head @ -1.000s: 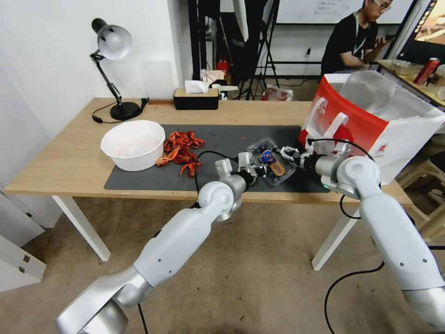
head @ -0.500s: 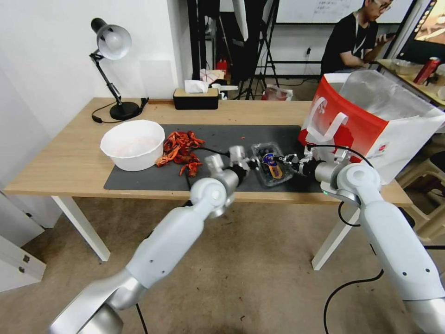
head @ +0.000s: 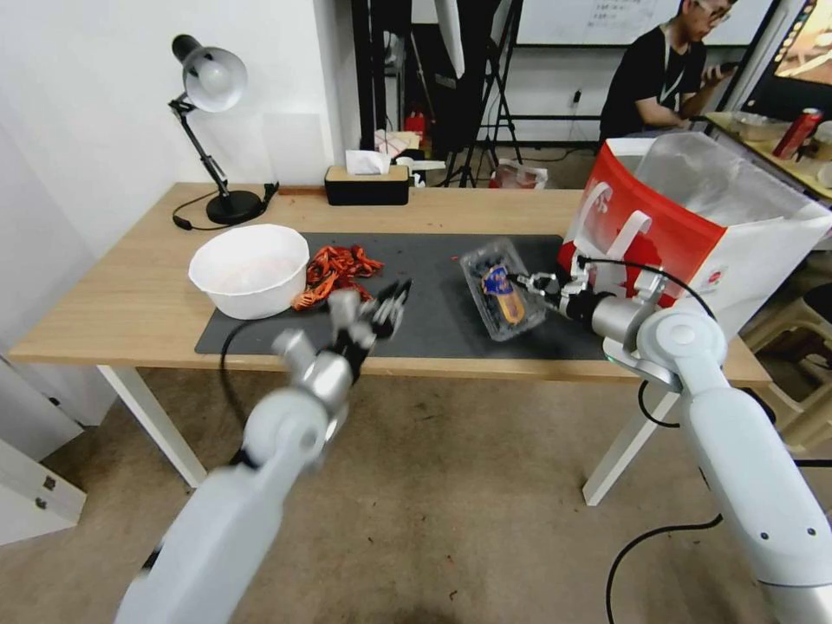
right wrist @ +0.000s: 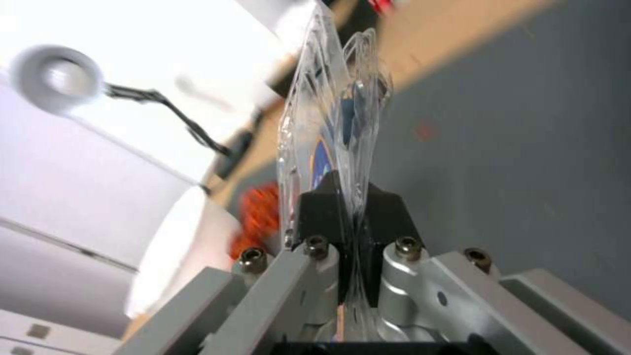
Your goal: Close the takeout container lid, then place the container into the takeout bag.
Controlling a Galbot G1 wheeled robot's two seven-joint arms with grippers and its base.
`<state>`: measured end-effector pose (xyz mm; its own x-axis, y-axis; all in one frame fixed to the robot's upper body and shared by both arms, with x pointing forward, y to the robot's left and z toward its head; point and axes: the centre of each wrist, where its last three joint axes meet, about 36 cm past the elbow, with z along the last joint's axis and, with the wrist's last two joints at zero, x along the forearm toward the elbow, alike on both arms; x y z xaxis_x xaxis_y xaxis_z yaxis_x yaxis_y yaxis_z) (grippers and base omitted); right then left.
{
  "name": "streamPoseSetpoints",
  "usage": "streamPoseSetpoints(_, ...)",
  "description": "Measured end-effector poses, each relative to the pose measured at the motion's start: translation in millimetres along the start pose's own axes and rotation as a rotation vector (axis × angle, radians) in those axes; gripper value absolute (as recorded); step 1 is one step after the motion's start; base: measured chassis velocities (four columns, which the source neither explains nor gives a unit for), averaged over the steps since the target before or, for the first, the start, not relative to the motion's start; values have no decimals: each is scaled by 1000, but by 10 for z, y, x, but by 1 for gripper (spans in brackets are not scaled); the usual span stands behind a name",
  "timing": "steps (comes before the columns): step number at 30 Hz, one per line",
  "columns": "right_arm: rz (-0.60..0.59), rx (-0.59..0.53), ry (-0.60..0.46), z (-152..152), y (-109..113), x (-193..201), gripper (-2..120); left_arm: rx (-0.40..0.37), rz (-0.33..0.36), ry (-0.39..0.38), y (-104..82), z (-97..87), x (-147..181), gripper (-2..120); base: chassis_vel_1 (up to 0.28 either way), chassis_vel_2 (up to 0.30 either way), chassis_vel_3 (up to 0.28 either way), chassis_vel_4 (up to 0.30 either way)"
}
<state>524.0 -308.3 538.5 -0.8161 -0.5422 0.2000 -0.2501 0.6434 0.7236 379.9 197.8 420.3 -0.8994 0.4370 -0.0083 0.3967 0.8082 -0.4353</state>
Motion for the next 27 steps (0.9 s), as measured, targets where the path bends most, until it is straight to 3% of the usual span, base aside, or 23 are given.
streamPoseSetpoints(4, -52, 38, -69, -113, 199, -12, 0, -41, -28, -21, -19, 39, 253, 51, 0, 0, 0, 0)
streamPoseSetpoints(5, -80, 73, -129, -232, 346, 8, 0, -67, -50, -30, -18, 61, 415, 63, 0, 0, 0, 0)
streamPoseSetpoints(7, -93, 100, -177, -317, 441, 34, 0, -88, -68, -38, -4, 79, 525, 66, 0, 0, 0, 0)
streamPoseSetpoints(8, -98, 134, -239, -431, 540, 92, 0, -114, -87, -45, 23, 106, 642, 74, 0, 0, 0, 0)
streamPoseSetpoints(10, -94, 155, -273, -490, 583, 130, 0, -127, -96, -47, 36, 117, 697, 76, 0, 0, 0, 0)
streamPoseSetpoints(12, -26, 286, -432, -725, 710, 324, 0, -158, -131, -51, 65, 178, 888, 87, 0, 0, 0, 0)
streamPoseSetpoints(13, -26, 286, -432, -725, 710, 324, 0, -158, -131, -51, 65, 178, 888, 87, 0, 0, 0, 0)
streamPoseSetpoints(16, 183, 550, -636, -991, 748, 616, 0, -199, -161, -61, 60, 292, 1004, 99, 0, 0, 0, 0)
streamPoseSetpoints(18, 222, 596, -660, -1023, 743, 654, 0, -203, -163, -61, 58, 309, 1013, 99, 0, 0, 0, 0)
streamPoseSetpoints(20, 404, 763, -741, -1158, 695, 865, 0, -216, -168, -60, 29, 385, 1048, 100, 0, 0, 0, 0)
streamPoseSetpoints(21, 404, 763, -741, -1158, 695, 865, 0, -216, -168, -60, 29, 385, 1048, 100, 0, 0, 0, 0)
streamPoseSetpoints(24, 565, 814, -747, -1207, 553, 1018, 0, -222, -160, -57, -13, 444, 1051, 100, 0, 0, 0, 0)
streamPoseSetpoints(27, 612, 810, -716, -1160, 390, 1022, 0, -225, -155, -54, -35, 474, 1043, 100, 0, 0, 0, 0)
